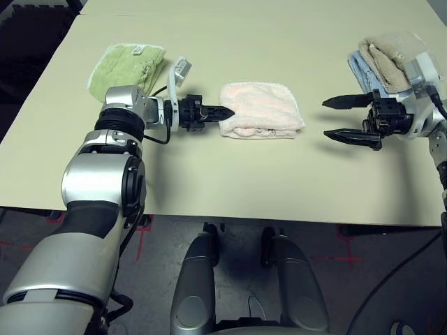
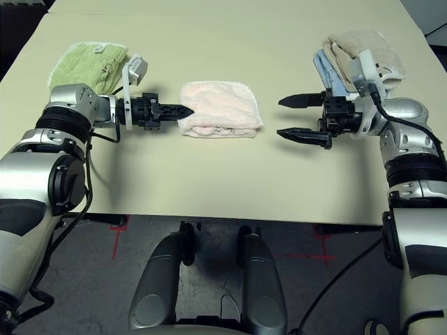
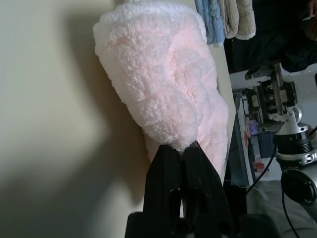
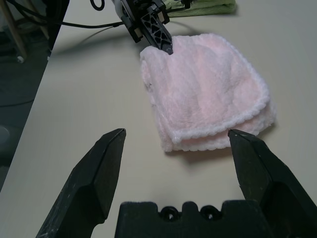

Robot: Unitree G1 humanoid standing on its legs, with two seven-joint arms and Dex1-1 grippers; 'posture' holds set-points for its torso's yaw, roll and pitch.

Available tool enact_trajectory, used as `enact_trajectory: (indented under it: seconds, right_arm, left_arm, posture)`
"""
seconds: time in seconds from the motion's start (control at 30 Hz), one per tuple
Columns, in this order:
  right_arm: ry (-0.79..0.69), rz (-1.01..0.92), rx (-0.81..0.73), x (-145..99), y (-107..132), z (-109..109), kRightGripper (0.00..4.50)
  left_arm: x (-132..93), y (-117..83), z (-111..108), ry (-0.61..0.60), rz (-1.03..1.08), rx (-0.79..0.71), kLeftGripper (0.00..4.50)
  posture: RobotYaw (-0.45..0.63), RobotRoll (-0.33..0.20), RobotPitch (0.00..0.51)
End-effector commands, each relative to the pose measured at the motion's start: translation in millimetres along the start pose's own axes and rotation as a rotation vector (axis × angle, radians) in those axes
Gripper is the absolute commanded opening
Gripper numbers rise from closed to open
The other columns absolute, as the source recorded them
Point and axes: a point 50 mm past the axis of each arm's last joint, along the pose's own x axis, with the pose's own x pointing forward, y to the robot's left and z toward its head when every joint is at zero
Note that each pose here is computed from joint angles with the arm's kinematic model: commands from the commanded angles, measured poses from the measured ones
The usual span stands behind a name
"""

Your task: Fold the towel and set it aside.

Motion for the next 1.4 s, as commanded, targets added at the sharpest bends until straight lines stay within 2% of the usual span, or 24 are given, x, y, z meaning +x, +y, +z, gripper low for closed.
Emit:
enact_trajectory:
  seconds: [0.03,0.23,0.53,0.63,0.77,1.03,1.2,1.33,1.4]
  right_arm:
    - [0.012,-0.014,-0.002,-6,2,-3,4.50]
    - [-0.007,-0.021,-0.009,-3,-1,-1,4.50]
    - [-0.094,-0.058,0.007,10,-9,5,4.50]
    - [-0.095,-0.053,0.009,12,-8,4,4.50]
    - [-0.100,-0.056,0.008,14,-9,5,4.50]
    - [-0.229,-0.131,0.042,30,-16,9,4.50]
    - [-0.254,-0.142,0.052,37,-15,7,4.50]
    - [-0.258,-0.140,0.055,39,-14,6,4.50]
    - [-0.257,-0.138,0.056,38,-12,5,4.50]
  left_arm:
    - [-2,-5,6,-0.052,-0.026,-0.017,0.01]
    - [-20,-15,33,-0.290,-0.060,0.010,0.01]
    - [-50,-9,42,-0.362,0.031,0.071,0.01]
    - [-60,-14,53,-0.456,0.044,0.107,0.01]
    - [-69,-20,62,-0.510,0.052,0.151,0.01]
    - [-88,-34,86,-0.735,0.082,0.257,0.01]
    - [-96,-46,96,-0.795,0.066,0.319,0.01]
    - [-104,-47,100,-0.854,0.119,0.379,0.01]
    - [-112,-45,104,-0.920,0.174,0.422,0.01]
  posture:
    - [-0.01,0.000,0.304]
    - [0.00,0.000,0.305]
    - [0.02,0.000,0.303]
    - [0.02,0.000,0.304]
    - [0.03,0.000,0.302]
    - [0.04,0.000,0.302]
    - [0.05,0.000,0.302]
    - [0.05,0.000,0.302]
    - [0.04,0.000,0.302]
